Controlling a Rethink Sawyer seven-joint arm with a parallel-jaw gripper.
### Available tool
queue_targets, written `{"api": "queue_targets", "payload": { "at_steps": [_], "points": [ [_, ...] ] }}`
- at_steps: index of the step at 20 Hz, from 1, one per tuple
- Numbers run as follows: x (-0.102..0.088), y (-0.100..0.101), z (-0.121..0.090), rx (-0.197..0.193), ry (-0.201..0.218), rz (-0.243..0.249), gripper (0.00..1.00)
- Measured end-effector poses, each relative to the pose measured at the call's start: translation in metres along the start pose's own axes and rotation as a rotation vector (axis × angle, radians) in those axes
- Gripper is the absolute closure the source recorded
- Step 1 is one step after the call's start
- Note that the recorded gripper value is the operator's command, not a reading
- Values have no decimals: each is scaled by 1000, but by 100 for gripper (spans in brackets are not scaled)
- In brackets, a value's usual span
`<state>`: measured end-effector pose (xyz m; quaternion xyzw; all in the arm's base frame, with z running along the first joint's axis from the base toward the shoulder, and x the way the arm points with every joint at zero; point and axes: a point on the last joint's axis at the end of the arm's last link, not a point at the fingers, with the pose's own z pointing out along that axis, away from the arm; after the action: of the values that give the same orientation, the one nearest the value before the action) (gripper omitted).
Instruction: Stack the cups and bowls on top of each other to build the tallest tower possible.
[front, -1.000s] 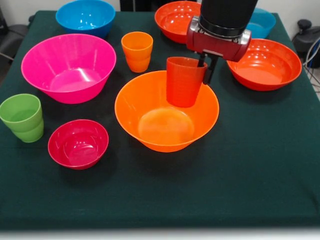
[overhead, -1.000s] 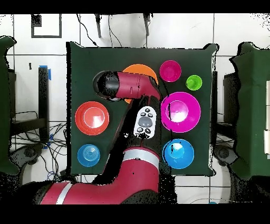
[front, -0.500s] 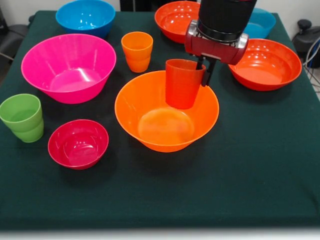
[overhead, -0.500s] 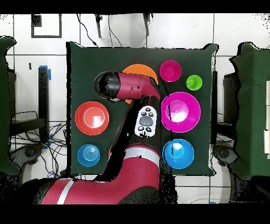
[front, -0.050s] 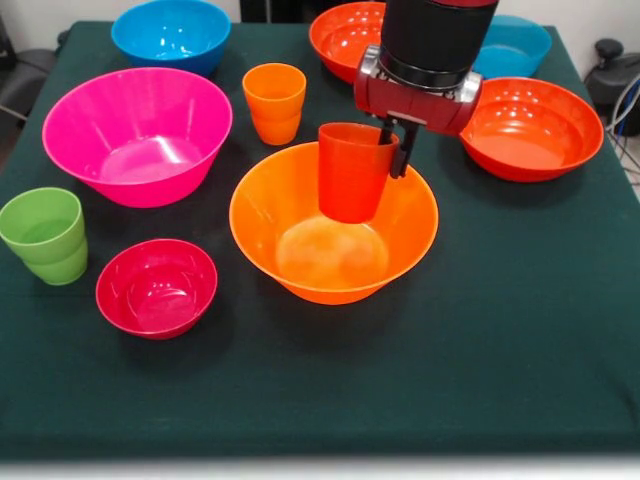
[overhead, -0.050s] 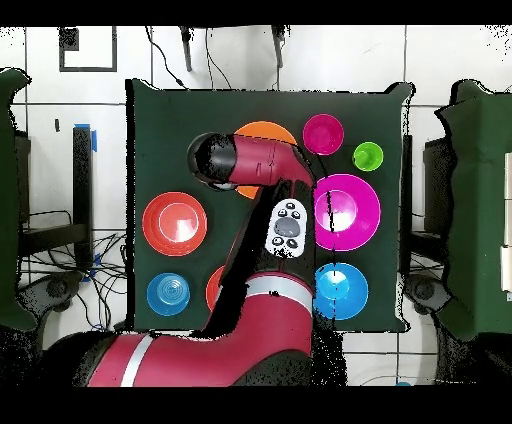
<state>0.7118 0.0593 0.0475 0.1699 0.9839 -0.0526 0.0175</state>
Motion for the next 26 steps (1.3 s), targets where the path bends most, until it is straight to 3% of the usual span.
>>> {"api": "queue_targets", "payload": {
  "at_steps": [14,26],
  "points": [
    [-22,4,4,-7,-35,-1,100],
    [-23,7,9,-8,-35,-4,100]
  ]
}}
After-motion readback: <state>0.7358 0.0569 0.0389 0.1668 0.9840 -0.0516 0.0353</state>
